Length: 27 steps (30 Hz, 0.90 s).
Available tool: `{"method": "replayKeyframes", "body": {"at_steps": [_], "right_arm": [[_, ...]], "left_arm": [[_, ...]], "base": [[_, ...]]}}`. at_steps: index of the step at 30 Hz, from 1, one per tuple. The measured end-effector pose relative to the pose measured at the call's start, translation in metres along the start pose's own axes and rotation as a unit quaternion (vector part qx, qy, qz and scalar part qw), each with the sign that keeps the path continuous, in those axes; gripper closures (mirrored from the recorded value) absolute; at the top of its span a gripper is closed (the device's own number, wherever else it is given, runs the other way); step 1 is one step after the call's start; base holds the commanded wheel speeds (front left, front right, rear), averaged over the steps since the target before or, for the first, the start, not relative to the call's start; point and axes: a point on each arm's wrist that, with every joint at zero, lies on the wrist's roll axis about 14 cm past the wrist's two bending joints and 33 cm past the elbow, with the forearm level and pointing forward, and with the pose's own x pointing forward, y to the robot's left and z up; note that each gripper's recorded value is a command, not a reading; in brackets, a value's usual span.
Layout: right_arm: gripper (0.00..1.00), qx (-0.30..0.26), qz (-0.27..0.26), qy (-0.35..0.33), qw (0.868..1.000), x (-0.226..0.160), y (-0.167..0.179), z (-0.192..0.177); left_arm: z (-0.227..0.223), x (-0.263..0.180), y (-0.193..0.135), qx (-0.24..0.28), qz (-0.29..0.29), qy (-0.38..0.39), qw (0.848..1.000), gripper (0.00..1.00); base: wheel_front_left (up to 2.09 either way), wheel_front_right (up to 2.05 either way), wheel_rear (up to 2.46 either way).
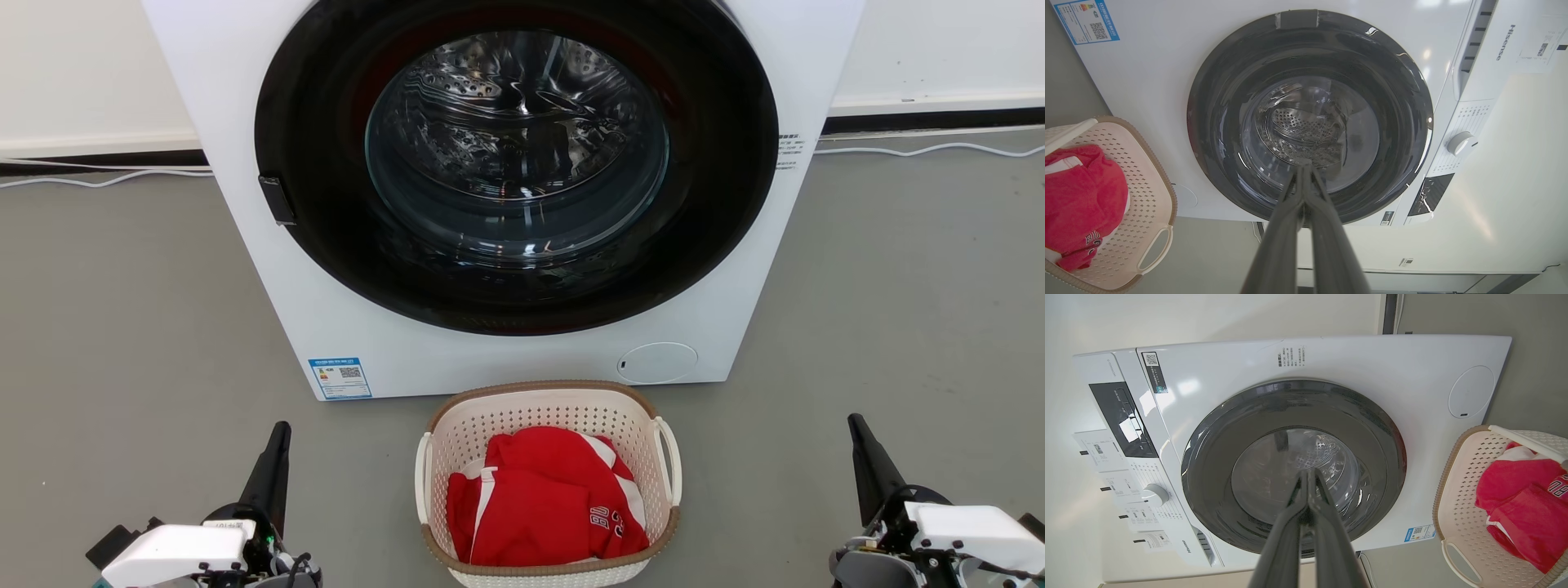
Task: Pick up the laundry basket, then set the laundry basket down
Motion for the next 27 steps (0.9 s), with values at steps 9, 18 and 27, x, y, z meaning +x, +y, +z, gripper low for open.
{"method": "replayKeyframes", "body": {"at_steps": [9, 18, 27], "right_arm": [[1.0, 0.0, 0.0, 0.0, 1.0, 0.0, 0.0, 0.0], [1.0, 0.0, 0.0, 0.0, 1.0, 0.0, 0.0, 0.0], [1.0, 0.0, 0.0, 0.0, 1.0, 0.0, 0.0, 0.0]], "left_arm": [[0.0, 0.0, 0.0, 0.0, 0.0, 0.0, 1.0, 1.0], [0.0, 0.0, 0.0, 0.0, 0.0, 0.0, 1.0, 1.0], [-0.0001, 0.0, 0.0, 0.0, 0.0, 0.0, 1.0, 1.0]], "base": [[0.0, 0.0, 0.0], [0.0, 0.0, 0.0], [0.0, 0.0, 0.0]]}}
